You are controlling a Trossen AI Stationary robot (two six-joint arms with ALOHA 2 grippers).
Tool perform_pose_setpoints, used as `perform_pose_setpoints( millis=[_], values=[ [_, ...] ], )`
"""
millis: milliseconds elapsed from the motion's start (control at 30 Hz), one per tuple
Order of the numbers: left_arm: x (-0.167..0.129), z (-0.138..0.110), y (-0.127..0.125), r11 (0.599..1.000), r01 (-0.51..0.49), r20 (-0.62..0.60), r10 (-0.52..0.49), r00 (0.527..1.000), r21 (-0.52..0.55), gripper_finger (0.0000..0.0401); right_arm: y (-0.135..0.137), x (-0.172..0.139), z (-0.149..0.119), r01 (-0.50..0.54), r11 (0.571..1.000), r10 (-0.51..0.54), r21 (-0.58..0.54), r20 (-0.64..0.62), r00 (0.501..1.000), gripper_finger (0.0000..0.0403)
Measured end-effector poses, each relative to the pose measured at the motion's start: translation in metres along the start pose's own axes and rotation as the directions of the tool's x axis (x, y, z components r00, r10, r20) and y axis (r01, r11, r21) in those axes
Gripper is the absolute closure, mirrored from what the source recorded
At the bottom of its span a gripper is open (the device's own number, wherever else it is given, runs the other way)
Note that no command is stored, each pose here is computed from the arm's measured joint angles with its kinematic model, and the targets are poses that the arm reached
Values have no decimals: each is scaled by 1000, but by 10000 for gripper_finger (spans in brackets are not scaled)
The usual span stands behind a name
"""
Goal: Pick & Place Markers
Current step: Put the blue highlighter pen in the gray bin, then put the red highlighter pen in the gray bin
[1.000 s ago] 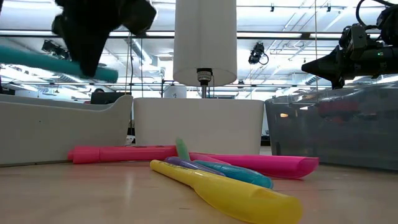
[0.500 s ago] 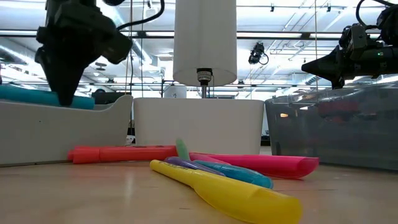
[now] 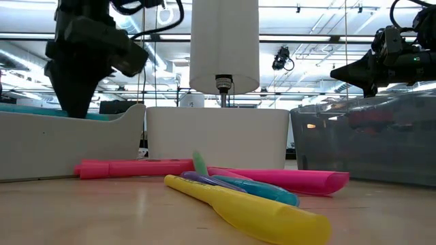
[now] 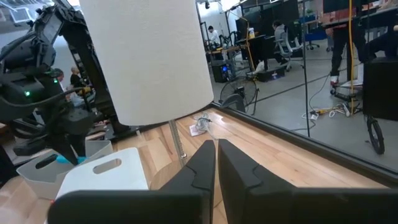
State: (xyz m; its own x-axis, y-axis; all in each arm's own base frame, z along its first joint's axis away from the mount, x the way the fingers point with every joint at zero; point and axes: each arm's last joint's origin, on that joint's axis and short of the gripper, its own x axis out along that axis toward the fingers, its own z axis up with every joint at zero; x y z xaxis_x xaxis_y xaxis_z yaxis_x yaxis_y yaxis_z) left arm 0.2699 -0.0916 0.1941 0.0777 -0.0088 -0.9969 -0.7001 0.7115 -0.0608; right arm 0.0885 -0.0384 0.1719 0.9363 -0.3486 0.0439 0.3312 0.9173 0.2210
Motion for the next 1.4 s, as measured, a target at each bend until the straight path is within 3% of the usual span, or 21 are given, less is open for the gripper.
perform_pose_setpoints(
  millis=[400,967,1400],
  values=[
    [16,1,-2,998,-67,-19,67,998,21,328,0,0,0,0,1000,0,0,0,1000,379],
    [16,2,-2,998,-66,-16,66,998,19,188,0,0,0,0,1000,0,0,0,1000,379],
    [16,2,-2,998,-64,-18,64,998,19,170,0,0,0,0,1000,0,0,0,1000,379]
  ],
)
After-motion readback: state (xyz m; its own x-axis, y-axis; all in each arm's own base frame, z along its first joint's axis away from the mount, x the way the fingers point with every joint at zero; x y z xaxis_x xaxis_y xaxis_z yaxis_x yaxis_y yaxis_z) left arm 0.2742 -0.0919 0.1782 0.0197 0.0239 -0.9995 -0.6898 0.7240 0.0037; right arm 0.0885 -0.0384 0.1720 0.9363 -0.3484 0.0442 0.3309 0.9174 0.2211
